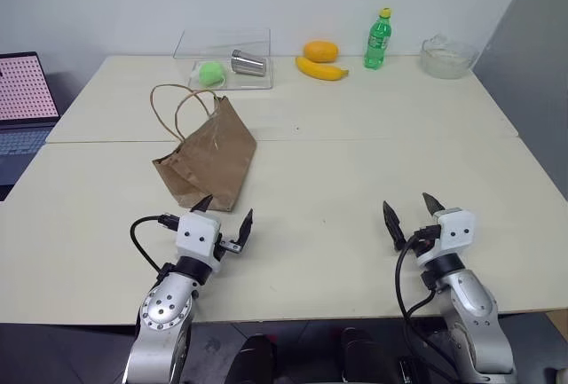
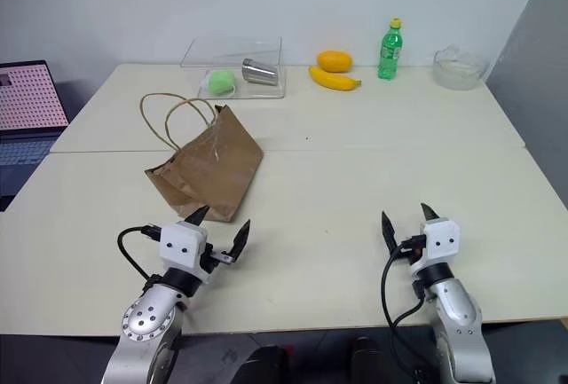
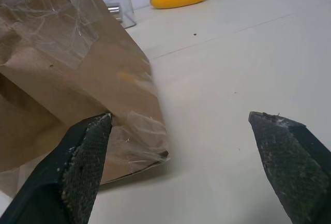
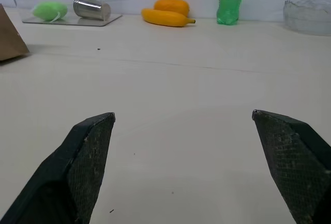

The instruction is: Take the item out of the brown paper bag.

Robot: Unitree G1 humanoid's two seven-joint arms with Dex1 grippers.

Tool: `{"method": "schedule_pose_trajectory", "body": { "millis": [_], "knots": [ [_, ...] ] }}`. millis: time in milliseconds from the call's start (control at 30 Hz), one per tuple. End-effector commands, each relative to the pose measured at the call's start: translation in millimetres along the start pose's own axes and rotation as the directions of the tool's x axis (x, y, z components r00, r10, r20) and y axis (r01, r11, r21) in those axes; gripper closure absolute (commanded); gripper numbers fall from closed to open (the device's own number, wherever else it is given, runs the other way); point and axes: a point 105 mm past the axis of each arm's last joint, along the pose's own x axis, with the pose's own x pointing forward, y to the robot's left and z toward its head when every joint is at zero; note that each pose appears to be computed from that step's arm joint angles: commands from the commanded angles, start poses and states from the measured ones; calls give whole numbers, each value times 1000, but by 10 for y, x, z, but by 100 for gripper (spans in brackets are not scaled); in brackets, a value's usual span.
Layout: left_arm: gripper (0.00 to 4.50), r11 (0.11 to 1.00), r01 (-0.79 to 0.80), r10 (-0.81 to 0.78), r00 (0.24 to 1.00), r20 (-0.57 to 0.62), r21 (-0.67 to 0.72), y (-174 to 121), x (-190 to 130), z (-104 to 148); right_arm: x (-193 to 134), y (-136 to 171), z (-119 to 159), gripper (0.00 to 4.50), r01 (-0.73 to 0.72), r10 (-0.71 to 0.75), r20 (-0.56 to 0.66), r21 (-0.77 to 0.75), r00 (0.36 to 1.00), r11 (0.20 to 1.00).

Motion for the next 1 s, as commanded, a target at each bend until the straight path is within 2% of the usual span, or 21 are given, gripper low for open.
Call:
{"method": "schedule_pose_trajectory", "body": {
  "millis": [33,200,333,433,633,867,1000],
  "knots": [
    [4,999,-33,30,997,66,43,98,-38,219,21,64,127,0,-54,56,54,-34,997,998],
    [4,996,-82,76,989,129,42,379,-154,554,66,247,233,0,-196,202,77,-76,976,978],
    [4,996,-18,34,982,184,-85,508,-154,789,110,404,330,0,-311,319,93,-88,943,946],
    [4,991,-33,59,978,200,-130,669,-134,918,127,530,463,0,-414,424,111,-104,899,904],
    [4,981,-75,105,981,166,-180,1109,16,983,224,655,803,0,-547,556,136,-101,820,831],
    [4,985,73,-62,995,74,-159,1390,318,1064,293,774,1094,0,-643,651,121,-101,749,759],
    [4,976,129,-123,991,45,-174,1408,484,1113,220,856,1168,0,-703,711,83,-110,698,703]
  ]
}}
